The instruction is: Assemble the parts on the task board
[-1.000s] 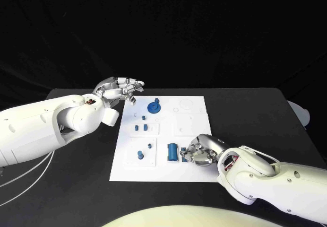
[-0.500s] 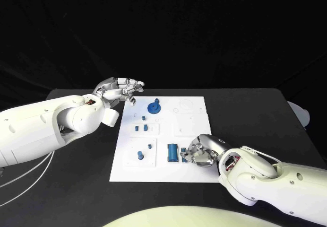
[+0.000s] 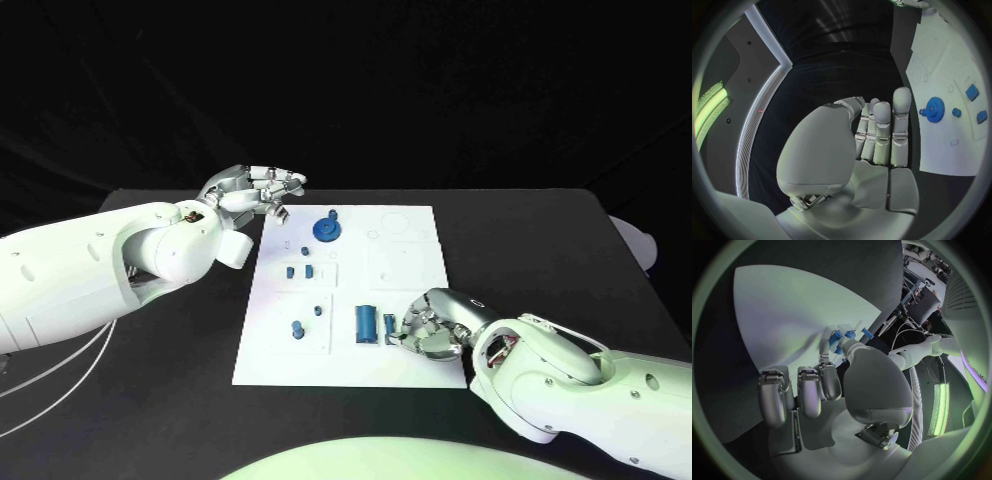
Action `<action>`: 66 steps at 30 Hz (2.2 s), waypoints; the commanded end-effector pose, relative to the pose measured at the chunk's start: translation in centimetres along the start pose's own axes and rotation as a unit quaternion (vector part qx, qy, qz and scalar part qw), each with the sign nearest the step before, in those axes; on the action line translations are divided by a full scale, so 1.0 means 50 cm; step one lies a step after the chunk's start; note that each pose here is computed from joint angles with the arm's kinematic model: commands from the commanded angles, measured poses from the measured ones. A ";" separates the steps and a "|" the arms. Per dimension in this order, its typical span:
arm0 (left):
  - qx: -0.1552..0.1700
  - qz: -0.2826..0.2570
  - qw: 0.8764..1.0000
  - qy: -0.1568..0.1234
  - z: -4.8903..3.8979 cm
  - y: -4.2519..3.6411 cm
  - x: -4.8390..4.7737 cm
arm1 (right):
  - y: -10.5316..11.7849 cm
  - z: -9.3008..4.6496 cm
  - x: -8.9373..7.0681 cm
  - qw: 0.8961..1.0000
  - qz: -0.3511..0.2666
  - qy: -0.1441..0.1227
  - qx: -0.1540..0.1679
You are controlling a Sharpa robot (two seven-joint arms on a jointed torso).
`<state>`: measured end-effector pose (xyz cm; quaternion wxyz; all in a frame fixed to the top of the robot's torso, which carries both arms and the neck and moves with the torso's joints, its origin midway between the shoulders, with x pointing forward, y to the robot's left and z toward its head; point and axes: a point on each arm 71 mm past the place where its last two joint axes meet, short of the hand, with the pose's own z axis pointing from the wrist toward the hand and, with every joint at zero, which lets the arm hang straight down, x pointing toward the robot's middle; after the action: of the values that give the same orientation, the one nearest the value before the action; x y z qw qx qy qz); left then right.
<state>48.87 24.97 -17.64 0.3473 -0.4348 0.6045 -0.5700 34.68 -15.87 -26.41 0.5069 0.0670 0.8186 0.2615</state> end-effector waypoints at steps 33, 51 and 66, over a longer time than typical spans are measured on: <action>0.002 -0.004 1.000 0.009 0.003 -0.001 0.004 | 0.001 0.014 0.002 1.000 -0.022 -0.010 -0.013; 0.021 -0.015 0.999 -0.021 0.019 0.017 -0.003 | -0.054 0.073 -0.179 0.962 0.184 -0.151 -0.131; 0.070 -0.036 0.989 -0.126 0.085 0.058 -0.039 | -0.164 0.230 -0.287 0.890 0.394 -0.203 -0.102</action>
<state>52.78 24.61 -21.36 0.4047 -0.4860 0.5376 -0.5577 52.40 -24.15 -23.08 0.5636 0.3440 0.6055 0.4442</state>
